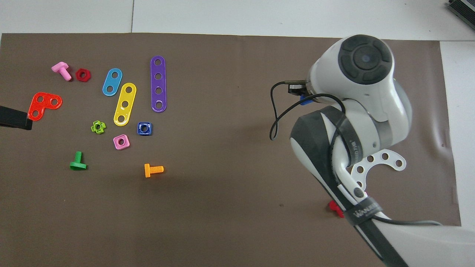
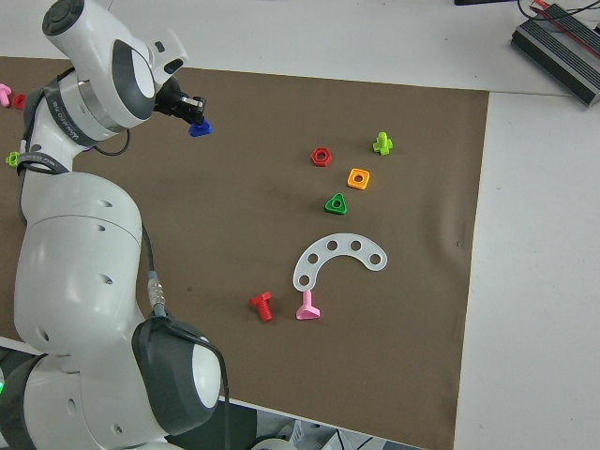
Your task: Unscrew and place screws in storage area
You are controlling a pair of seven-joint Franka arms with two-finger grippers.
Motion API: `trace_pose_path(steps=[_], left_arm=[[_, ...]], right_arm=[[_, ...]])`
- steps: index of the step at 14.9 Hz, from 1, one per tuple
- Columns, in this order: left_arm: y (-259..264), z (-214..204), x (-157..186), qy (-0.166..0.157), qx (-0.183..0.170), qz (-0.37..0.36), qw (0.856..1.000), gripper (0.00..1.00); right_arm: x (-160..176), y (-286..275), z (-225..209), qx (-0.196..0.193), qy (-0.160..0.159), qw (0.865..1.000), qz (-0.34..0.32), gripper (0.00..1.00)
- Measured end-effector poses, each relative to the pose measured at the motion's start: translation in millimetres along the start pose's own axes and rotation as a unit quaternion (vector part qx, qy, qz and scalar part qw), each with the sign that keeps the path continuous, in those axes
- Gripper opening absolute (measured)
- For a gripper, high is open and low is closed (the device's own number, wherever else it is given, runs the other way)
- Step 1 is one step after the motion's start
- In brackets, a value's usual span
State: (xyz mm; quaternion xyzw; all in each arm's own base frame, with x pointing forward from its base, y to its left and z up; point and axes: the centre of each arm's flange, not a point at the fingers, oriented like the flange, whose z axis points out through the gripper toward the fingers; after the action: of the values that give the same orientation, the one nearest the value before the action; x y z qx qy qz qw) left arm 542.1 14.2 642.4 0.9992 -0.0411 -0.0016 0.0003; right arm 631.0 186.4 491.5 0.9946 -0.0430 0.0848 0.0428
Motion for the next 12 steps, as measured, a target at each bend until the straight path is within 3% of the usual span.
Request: trace_pose_path(steps=[3,5,10,12], left_arm=[[0.0,0.2,-0.1,0.0,0.0,0.0,1.0,1.0],[0.0,0.3,-0.1,-0.001,0.0,0.0,1.0,1.0],[0.0,0.5,-0.2,-0.001,0.0,0.0,1.0,1.0],[0.0,0.5,-0.2,-0.001,0.0,-0.001,1.0,1.0]], right_arm=[[2.6,75.9,31.3,0.021,-0.016,1.0,-0.015,0.19],[-8.4,104.0,63.0,0.034,-0.009,0.999,-0.028,0.19],[-69.8,134.7,140.6,0.045,0.03,0.998,-0.033,0.19],[-83.5,135.3,156.1,0.053,0.031,0.998,-0.025,0.19]])
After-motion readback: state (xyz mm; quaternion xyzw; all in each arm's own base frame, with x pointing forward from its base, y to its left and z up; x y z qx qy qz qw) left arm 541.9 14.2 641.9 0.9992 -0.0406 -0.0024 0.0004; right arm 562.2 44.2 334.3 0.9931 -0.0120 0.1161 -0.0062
